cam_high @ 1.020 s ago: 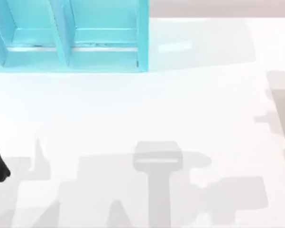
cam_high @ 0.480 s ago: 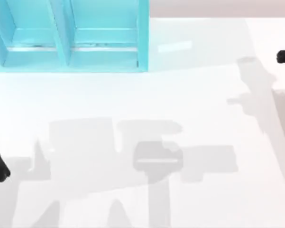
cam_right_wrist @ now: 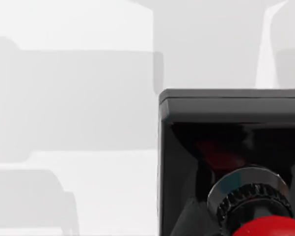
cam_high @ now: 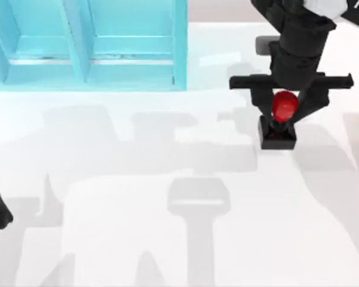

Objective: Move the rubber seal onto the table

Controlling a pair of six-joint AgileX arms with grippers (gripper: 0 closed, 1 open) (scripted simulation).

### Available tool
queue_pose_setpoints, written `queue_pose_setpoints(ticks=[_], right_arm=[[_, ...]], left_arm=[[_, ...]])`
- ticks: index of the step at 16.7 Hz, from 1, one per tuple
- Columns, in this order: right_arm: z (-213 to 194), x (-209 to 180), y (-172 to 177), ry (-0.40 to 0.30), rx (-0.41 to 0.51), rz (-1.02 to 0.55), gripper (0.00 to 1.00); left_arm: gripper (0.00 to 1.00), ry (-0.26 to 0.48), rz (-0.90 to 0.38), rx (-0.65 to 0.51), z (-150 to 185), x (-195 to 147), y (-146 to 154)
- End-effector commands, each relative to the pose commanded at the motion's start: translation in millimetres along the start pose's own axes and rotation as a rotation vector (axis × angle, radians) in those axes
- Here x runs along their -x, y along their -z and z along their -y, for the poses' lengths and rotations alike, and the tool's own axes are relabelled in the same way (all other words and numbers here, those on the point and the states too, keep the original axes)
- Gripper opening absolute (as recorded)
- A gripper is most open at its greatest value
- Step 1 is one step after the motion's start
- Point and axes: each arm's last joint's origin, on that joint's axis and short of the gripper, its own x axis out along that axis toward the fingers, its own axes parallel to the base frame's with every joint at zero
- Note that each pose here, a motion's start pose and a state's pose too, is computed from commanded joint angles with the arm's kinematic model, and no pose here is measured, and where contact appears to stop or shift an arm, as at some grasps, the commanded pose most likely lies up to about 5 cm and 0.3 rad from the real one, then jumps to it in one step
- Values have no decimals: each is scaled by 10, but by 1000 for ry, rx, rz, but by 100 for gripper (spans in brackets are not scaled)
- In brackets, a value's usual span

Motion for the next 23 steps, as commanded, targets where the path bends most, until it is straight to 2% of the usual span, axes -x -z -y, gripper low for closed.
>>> queue_pose_setpoints(ticks=[2, 7, 14, 18, 23], right_arm=[[-149, -46, -19, -7, 0, 22, 0], [-135, -56, -20, -8, -4, 18, 0], [-155, -459, -30, -9, 0, 25, 0], [-158, -496, -28, -7, 0, 22, 0], [-158, -496, -28, -7, 0, 22, 38]], left_arm=[[100, 0, 0, 0, 0, 0, 0], [100, 0, 0, 0, 0, 0, 0], [100, 0, 0, 0, 0, 0, 0], [100, 0, 0, 0, 0, 0, 0], [100, 0, 0, 0, 0, 0, 0]])
